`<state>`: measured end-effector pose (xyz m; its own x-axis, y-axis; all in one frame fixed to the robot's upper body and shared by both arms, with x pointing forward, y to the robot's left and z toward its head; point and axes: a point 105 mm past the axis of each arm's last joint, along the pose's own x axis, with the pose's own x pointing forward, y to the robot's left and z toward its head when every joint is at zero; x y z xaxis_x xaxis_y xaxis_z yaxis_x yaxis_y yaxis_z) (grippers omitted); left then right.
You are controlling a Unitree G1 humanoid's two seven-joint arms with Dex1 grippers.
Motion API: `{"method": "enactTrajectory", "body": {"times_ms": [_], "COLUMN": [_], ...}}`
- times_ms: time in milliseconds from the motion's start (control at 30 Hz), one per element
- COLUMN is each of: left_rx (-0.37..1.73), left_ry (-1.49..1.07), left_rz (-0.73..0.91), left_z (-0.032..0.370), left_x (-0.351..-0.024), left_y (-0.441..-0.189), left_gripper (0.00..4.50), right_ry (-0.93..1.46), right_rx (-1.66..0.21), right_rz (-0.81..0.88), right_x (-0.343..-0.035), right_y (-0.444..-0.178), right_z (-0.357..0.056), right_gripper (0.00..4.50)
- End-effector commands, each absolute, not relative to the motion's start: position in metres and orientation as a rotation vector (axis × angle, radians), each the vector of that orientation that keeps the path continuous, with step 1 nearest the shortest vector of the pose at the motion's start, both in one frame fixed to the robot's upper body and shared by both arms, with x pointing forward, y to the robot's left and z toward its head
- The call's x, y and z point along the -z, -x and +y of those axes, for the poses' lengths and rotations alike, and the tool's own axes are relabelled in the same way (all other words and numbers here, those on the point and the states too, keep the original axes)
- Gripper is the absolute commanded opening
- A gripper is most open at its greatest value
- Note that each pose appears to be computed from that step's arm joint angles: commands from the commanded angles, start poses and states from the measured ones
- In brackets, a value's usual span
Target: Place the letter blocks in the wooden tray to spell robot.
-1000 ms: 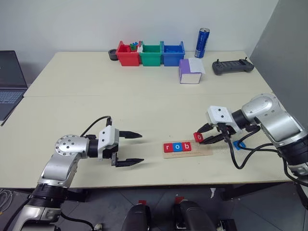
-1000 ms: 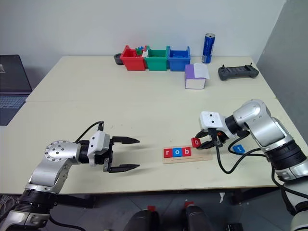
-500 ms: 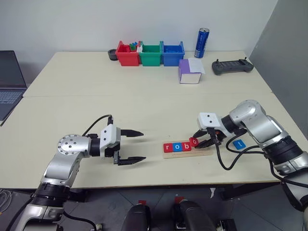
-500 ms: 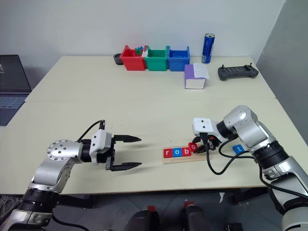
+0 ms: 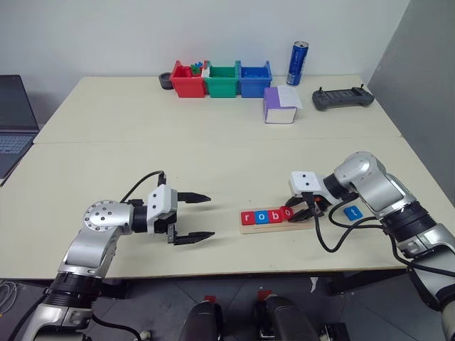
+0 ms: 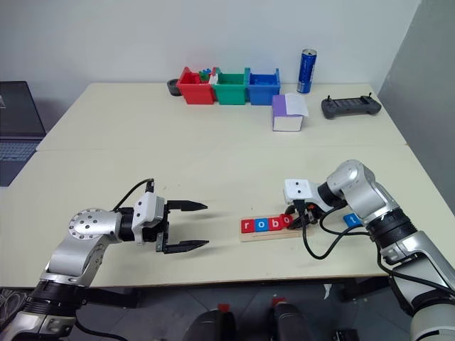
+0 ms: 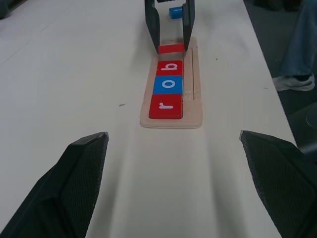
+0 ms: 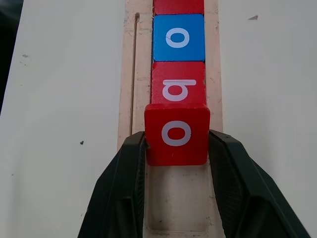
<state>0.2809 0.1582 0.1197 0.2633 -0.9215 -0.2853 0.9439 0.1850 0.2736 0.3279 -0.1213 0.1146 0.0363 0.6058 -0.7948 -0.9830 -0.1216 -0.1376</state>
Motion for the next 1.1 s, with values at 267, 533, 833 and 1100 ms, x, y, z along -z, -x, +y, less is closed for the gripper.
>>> {"method": "enactTrajectory", "body": {"times_ms": [267, 533, 833, 1100], "left_rx": [1.313, 1.308, 1.302, 1.301], "left_ry": [-0.468, -0.469, -0.472, -0.471], "left_rz": [0.015, 0.017, 0.018, 0.017], "left_z": [0.157, 0.158, 0.159, 0.16], "left_x": [-0.13, -0.129, -0.129, -0.13], "left_y": [-0.28, -0.28, -0.281, -0.28], "left_gripper": [4.5, 4.5, 4.5, 4.5], "right_ry": [0.925, 0.916, 0.904, 0.862], "right_rx": [-1.488, -1.477, -1.481, -1.496], "right_rz": [0.565, 0.558, 0.552, 0.469], "right_x": [-0.121, -0.123, -0.129, -0.165], "right_y": [-0.33, -0.332, -0.332, -0.327], "right_z": [-0.124, -0.121, -0.121, -0.127], "right_gripper": [1.45, 1.45, 4.24, 4.46]}}
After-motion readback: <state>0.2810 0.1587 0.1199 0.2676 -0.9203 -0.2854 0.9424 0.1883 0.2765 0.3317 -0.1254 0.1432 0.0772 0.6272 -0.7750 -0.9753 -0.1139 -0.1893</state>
